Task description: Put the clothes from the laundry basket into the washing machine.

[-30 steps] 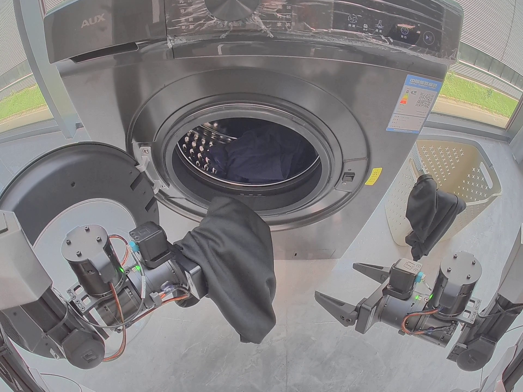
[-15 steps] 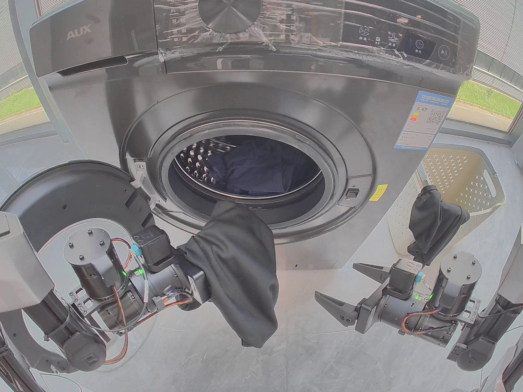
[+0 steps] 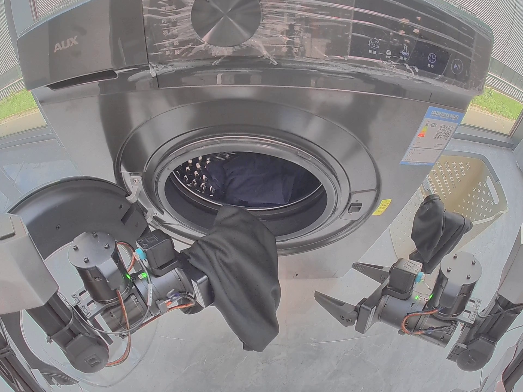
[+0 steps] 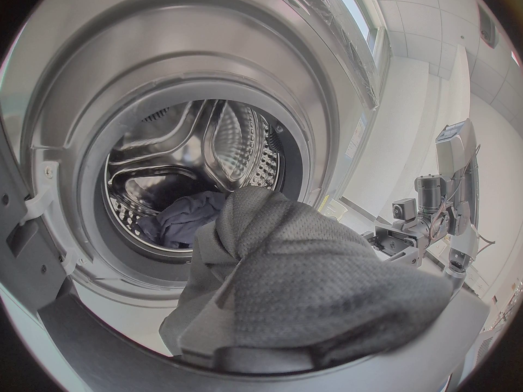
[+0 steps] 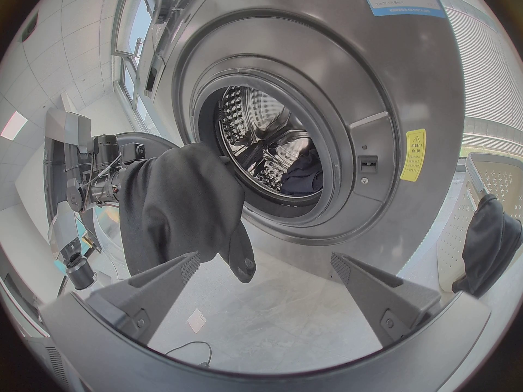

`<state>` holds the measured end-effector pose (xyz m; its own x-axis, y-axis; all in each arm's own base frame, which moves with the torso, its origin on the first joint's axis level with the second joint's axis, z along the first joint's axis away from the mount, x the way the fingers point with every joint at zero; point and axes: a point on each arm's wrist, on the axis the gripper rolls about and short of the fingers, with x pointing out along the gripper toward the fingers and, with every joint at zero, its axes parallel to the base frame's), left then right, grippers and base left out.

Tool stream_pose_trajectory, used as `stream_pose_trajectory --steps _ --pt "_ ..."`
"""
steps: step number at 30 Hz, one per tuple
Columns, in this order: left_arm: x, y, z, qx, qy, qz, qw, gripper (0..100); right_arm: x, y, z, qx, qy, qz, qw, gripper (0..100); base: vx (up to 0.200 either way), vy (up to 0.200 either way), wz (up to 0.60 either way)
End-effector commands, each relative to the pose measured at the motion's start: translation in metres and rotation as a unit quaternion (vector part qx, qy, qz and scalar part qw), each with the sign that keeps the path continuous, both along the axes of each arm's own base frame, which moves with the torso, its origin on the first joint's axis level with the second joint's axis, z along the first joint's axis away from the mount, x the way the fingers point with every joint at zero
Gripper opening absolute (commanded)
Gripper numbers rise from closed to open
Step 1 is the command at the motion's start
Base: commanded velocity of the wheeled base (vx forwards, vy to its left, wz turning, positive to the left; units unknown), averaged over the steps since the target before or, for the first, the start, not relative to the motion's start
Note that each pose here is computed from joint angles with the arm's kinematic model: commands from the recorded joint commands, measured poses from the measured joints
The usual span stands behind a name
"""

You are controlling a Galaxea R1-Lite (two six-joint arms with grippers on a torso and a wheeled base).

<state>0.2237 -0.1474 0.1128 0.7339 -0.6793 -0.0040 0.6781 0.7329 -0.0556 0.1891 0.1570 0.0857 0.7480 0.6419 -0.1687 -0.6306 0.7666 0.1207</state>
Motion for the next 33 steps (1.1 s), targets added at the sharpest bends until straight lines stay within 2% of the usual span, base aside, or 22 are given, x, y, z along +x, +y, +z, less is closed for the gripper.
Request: stream_pose_trajectory --steps 1,15,18,21,25,32,33 --pt "-0.001 -0.002 -0.002 0.002 0.003 -0.004 1.0000 0 0.000 0.000 0.000 0.000 0.000 0.001 1.0000 100 0.000 0.000 0.00" --pt "-0.004 -0.006 -0.005 0.006 0.008 -0.012 0.9999 0 0.000 0.000 0.000 0.001 -0.001 0.001 1.0000 100 0.000 0.000 0.00" --pt "-0.009 -0.014 -0.005 0.007 0.007 -0.029 0.9995 0 -0.001 0.002 0.001 0.001 -0.002 0.005 1.0000 100 0.000 0.000 0.00" --pt "-0.013 -0.026 -0.004 -0.002 0.010 -0.051 0.9986 0 -0.005 0.007 0.002 0.003 -0.004 0.011 0.9999 100 0.000 0.000 0.00" --pt "0.007 -0.042 -0.016 0.006 0.008 -0.050 0.9987 0 -0.005 0.009 0.002 0.005 -0.005 0.010 0.9999 100 0.000 0.000 0.00" --pt "0.052 -0.056 -0.019 -0.021 -0.017 -0.026 0.9993 0 -0.006 0.009 0.002 0.004 -0.004 0.011 0.9999 100 0.000 0.000 0.00" --pt "0.067 -0.059 -0.019 -0.028 -0.028 -0.017 0.9991 0 -0.005 0.009 0.002 0.005 -0.005 0.010 0.9999 100 0.000 0.000 0.00"
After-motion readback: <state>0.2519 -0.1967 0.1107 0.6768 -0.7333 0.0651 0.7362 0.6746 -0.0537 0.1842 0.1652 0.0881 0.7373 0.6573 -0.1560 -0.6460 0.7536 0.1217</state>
